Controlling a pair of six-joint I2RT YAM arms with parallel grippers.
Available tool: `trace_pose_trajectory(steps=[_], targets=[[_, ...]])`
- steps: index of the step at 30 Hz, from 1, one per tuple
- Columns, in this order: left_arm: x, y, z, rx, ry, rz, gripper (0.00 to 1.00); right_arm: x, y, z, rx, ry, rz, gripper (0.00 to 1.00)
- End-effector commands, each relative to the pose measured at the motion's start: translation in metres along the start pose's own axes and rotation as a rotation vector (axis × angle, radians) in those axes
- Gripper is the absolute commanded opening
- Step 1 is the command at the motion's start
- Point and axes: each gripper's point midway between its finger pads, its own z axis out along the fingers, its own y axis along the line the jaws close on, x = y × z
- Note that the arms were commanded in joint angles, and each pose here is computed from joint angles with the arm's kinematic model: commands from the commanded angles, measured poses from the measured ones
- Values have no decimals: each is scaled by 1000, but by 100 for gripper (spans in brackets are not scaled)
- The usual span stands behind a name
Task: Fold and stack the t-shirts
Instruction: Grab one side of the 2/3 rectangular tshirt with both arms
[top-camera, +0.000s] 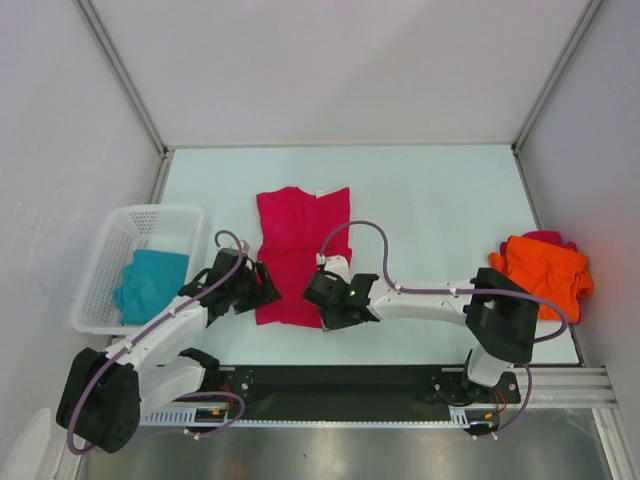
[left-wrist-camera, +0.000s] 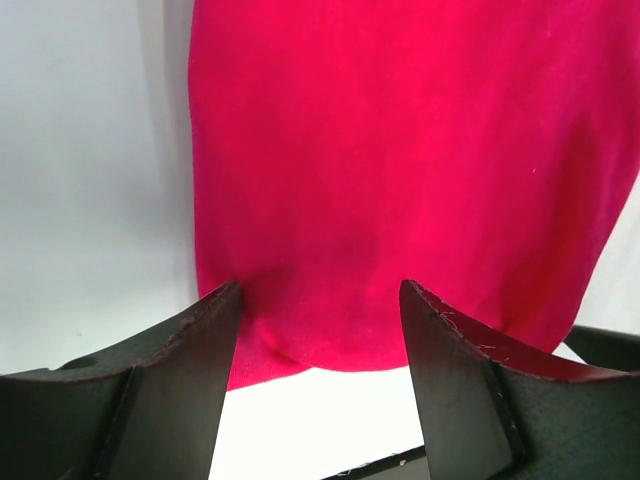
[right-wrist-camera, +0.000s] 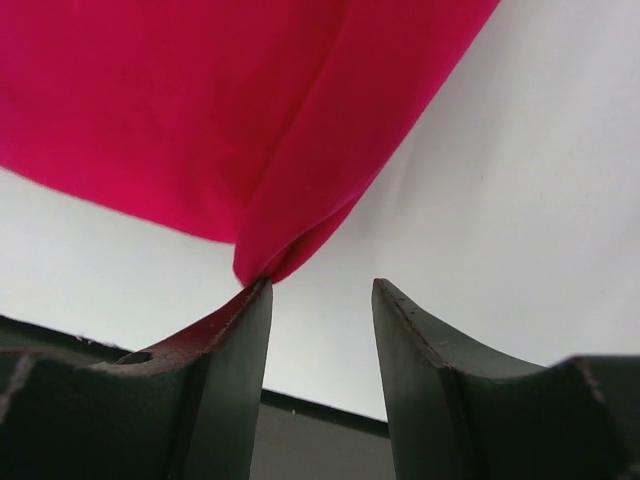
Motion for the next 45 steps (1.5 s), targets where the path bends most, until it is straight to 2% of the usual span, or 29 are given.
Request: trace_pose_trajectory(steps=[1, 10, 27, 45], targets=[[5, -5, 2, 31, -4, -16, 70, -8, 10, -26, 19, -57, -12, 50], [8, -6, -12, 34, -15, -1, 71, -9, 32, -49, 36, -89, -62, 51], [25, -1, -15, -8, 33, 7, 72, 1, -1, -5, 199, -56, -114, 52], [38, 14, -2, -36, 45, -17, 69, 0, -11, 23, 153, -34, -71, 51]])
